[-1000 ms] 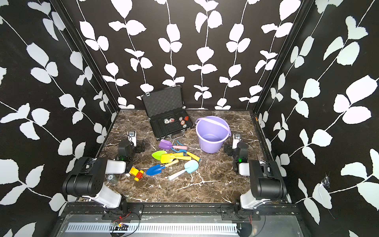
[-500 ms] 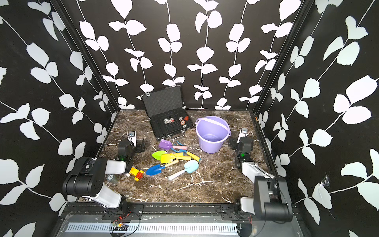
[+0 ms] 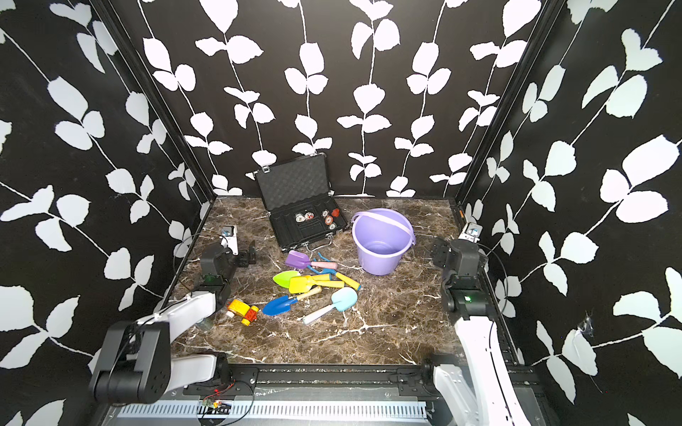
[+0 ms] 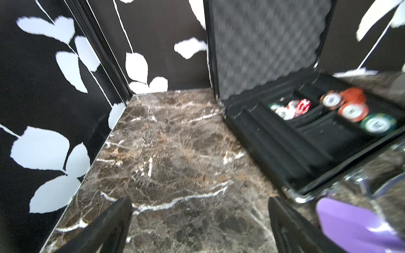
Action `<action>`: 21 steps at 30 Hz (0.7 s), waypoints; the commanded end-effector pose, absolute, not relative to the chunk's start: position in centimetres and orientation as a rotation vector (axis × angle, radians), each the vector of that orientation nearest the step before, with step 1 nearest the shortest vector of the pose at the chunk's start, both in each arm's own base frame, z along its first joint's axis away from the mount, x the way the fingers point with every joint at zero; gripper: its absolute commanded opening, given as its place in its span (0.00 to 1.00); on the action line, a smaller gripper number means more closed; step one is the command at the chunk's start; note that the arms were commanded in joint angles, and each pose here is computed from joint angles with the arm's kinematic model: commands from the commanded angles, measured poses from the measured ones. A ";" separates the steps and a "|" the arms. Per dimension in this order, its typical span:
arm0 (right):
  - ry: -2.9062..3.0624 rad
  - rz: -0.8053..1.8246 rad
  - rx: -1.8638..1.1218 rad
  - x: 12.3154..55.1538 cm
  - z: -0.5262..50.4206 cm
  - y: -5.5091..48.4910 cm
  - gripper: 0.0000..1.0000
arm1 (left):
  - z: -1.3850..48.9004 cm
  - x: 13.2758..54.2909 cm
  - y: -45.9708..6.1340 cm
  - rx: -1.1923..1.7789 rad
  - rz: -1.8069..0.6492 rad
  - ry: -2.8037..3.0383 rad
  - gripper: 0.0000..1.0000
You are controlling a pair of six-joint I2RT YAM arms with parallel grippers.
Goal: Organize the gardening tools
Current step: Adjust the container at the center of the board.
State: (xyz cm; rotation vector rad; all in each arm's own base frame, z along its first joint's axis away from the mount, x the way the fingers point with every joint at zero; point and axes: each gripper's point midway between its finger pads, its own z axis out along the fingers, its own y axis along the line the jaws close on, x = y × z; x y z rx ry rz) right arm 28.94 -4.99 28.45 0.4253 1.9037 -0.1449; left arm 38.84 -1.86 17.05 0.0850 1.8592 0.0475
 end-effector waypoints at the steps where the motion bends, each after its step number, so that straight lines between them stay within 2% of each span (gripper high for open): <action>1: 2.063 -0.033 0.406 26.0 26.5 -2.8 0.88 | 16.2 37.5 -4.5 0.111 -0.073 1.965 0.99; 4: 2.124 0.145 0.294 25.0 26.6 0.6 0.68 | 17.4 36.4 -7.3 0.211 -0.079 1.942 0.99; 5: 2.141 0.193 0.255 24.7 26.7 1.7 0.65 | 17.7 35.8 -8.5 0.249 -0.092 1.931 0.99; 10: 2.199 0.217 0.099 22.4 26.6 4.6 0.65 | 19.5 33.0 -11.5 0.304 -0.183 1.899 0.99; 13: 2.237 0.254 0.033 22.3 26.1 6.4 0.59 | 20.5 31.8 -11.3 0.259 -0.218 1.881 0.99; 17: 2.279 0.301 -0.105 23.9 25.7 10.3 0.51 | 20.5 30.7 -10.9 0.206 -0.264 1.885 0.99; 21: 2.296 0.310 -0.213 26.8 27.2 13.9 0.48 | 20.3 30.0 -11.6 0.216 -0.328 1.894 0.99</action>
